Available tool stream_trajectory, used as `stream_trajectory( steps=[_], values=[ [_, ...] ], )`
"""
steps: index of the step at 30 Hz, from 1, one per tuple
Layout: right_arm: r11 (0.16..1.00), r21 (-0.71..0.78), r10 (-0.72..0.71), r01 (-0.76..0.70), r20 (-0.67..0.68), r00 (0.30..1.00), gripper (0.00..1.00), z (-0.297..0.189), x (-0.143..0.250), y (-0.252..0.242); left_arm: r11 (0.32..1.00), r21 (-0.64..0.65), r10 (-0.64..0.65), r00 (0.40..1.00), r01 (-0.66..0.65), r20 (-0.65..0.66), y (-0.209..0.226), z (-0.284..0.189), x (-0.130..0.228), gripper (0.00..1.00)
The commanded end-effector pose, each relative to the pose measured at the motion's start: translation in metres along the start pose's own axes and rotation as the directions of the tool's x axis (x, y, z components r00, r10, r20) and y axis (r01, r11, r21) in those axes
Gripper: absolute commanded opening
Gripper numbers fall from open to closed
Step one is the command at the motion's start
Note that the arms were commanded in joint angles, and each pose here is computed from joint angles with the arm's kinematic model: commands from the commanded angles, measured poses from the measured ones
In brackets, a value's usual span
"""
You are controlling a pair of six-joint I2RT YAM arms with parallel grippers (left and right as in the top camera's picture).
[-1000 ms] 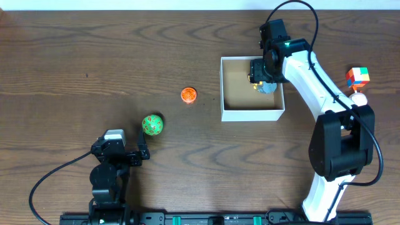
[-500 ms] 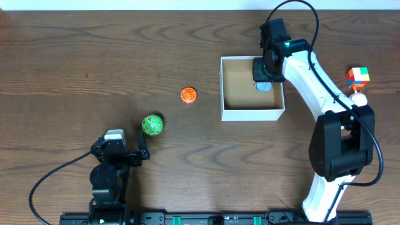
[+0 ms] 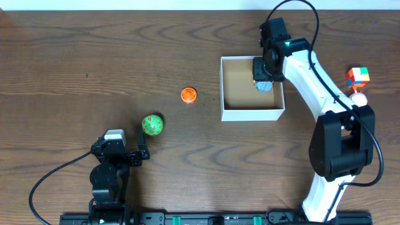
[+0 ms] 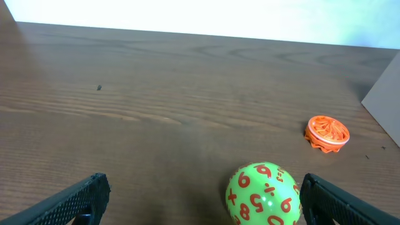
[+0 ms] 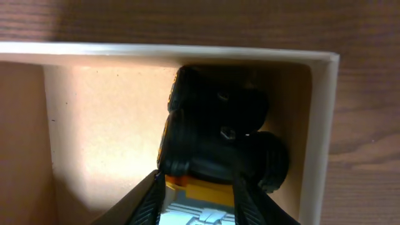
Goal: Pack container
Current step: 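Open right gripper to release vehicle in box and lift away, then move right gripper to the white-pink duck toy and grasp it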
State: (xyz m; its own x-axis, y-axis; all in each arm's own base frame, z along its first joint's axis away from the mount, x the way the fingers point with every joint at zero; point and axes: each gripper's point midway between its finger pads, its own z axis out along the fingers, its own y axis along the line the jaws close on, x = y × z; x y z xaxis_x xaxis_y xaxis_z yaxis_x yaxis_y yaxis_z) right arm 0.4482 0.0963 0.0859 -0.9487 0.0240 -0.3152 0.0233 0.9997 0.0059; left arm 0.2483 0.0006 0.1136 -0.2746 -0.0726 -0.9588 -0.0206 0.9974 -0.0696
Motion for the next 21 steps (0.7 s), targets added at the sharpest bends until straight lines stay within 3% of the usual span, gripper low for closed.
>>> stream_trajectory(
  steps=[1, 12, 17, 21],
  values=[
    [1.000, -0.007, -0.004, 0.004, 0.063, 0.998, 0.38, -0.019, -0.020, 0.003, 1.000, -0.010, -0.011, 0.999, 0.010, -0.050, 0.003, 0.001, 0.016, 0.98],
    [0.998, -0.012, -0.061, 0.064, 0.161, 0.985, 0.58, -0.083, -0.059, 0.005, 1.000, -0.010, -0.011, 0.999, 0.010, -0.050, 0.003, 0.001, 0.016, 0.98],
    [0.994, 0.099, -0.067, 0.047, 0.213, 0.975, 0.76, -0.128, -0.077, -0.027, 1.000, -0.010, -0.011, 0.999, 0.010, -0.050, 0.003, 0.001, 0.016, 0.98],
    [0.978, 0.208, -0.022, -0.015, 0.178, 0.984, 0.92, -0.152, -0.069, -0.073, 1.000, -0.010, -0.011, 0.999, 0.010, -0.050, 0.003, 0.001, 0.016, 0.98]
  ],
)
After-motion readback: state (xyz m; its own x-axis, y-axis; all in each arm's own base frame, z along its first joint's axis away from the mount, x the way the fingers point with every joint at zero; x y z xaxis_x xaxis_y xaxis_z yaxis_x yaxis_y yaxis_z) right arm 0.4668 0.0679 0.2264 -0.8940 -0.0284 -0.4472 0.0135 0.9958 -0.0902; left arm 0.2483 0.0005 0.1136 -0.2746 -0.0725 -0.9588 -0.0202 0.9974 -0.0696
